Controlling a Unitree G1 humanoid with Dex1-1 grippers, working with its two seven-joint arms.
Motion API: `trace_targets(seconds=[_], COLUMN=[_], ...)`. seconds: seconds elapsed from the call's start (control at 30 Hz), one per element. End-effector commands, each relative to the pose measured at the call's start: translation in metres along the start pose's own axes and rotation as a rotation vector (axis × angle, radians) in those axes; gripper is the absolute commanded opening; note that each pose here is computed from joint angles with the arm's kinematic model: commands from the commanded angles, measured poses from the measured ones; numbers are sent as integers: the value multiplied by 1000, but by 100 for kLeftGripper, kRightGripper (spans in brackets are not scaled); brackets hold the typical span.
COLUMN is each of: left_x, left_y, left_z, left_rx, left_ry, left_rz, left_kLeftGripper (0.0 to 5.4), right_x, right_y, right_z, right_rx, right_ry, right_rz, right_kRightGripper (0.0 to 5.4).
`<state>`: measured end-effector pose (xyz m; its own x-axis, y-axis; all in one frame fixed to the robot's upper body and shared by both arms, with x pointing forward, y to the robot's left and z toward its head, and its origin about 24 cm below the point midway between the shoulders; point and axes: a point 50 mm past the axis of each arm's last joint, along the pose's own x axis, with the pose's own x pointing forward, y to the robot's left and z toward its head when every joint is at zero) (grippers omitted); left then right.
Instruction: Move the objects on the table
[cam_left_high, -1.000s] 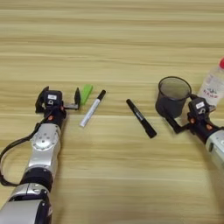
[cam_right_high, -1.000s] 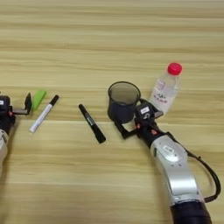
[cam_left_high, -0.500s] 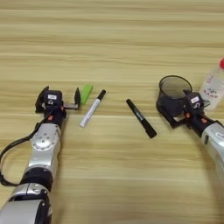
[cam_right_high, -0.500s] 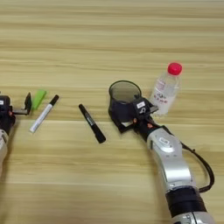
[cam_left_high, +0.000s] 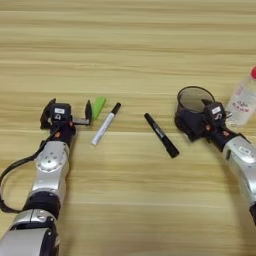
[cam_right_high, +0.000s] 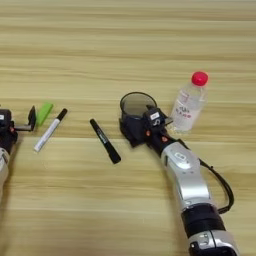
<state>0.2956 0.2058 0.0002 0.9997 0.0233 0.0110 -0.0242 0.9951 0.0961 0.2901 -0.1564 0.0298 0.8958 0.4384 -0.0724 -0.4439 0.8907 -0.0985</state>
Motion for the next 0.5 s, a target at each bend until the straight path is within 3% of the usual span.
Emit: trace_targets(seconds=[0.03, 0.27, 0.5], left_x=[1, 1, 1], left_y=[0, -1, -1], left_z=[0, 0, 0], left_rx=[8, 7, 5], left_ry=[11, 11, 8], left_rz=[-5, -4, -2], left_kLeftGripper=[540, 540, 540], right_x=[3, 0, -29], right_y=[-2, 0, 3], right_z=[3, 3, 10], right_rx=[2, 7, 5], right_ry=[-19, -28, -48], right_rz=[-7, -10, -38], right_kRightGripper=[472, 472, 472])
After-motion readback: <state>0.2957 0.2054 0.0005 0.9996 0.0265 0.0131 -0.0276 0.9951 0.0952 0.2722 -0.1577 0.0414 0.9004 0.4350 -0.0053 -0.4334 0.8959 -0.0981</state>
